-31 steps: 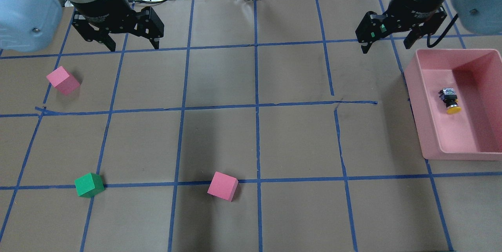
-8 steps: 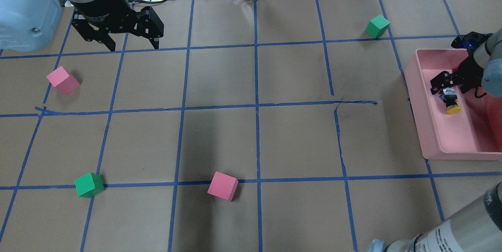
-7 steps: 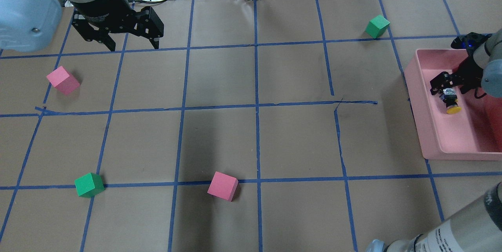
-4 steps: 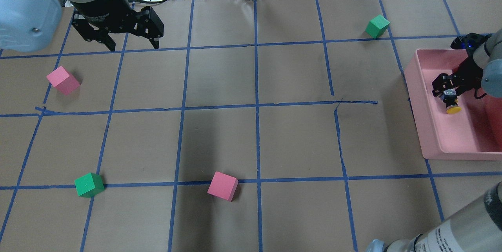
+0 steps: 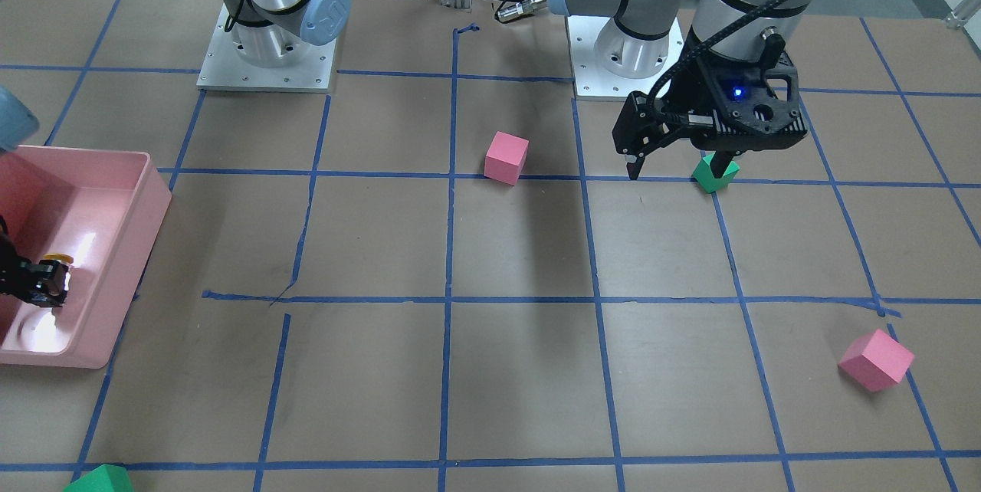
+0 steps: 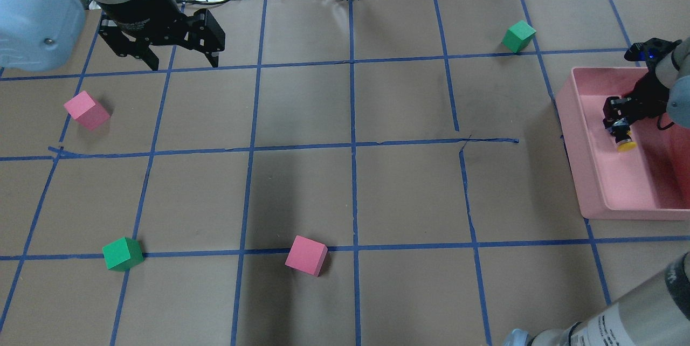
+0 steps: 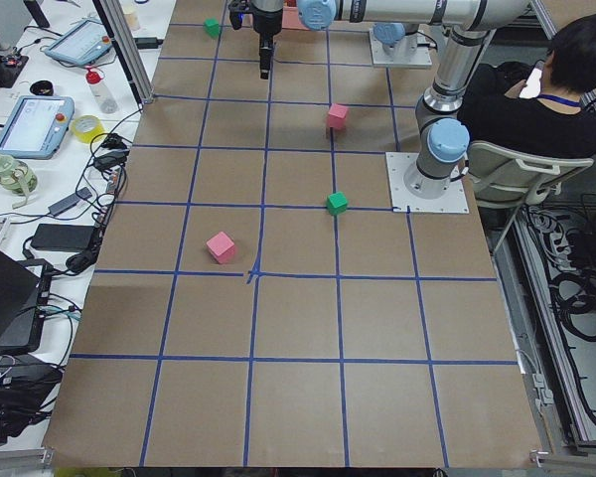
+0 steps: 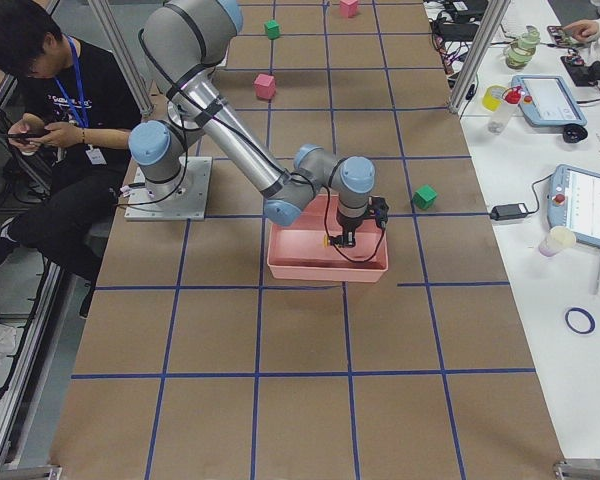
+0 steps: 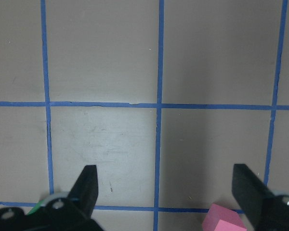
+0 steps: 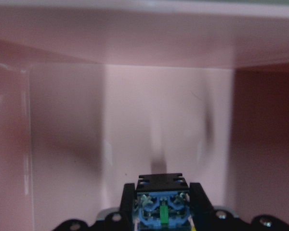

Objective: Align button upright
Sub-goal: 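Lift the switch out of the tray and carry it toward the table center, then lower the switch onto the table and open the right gripper, then raise the right gripper and withdraw it away from the switch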

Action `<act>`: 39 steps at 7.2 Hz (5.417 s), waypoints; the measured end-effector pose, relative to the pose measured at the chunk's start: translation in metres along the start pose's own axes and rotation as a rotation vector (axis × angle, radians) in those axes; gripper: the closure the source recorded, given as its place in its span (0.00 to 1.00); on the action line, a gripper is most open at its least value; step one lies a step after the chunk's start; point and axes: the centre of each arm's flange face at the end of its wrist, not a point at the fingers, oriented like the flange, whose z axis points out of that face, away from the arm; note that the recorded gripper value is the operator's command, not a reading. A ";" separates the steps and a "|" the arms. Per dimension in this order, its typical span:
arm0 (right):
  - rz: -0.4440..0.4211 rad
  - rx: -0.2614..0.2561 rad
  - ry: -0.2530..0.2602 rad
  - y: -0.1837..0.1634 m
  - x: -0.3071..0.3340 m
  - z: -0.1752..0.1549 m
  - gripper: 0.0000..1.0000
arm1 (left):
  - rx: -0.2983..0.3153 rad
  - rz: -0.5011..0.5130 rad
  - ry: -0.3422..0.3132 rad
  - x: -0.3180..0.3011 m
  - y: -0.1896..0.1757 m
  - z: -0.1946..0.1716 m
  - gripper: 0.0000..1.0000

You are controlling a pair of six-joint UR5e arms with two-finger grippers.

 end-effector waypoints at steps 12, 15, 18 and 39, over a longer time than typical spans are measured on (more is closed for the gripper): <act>0.046 0.028 -0.056 -0.050 -0.444 -0.119 1.00 | 0.001 -0.002 -0.001 -0.001 0.000 -0.001 0.00; 0.036 0.044 -0.078 -0.020 -0.556 -0.061 1.00 | 0.000 -0.001 0.000 0.000 0.000 -0.001 0.00; 0.003 0.065 -0.093 0.004 -0.599 -0.015 1.00 | 0.000 -0.001 -0.001 0.000 0.001 -0.001 0.00; 0.015 -0.011 -0.042 0.017 -0.381 -0.262 0.00 | 0.000 0.000 -0.002 -0.001 0.001 -0.001 0.00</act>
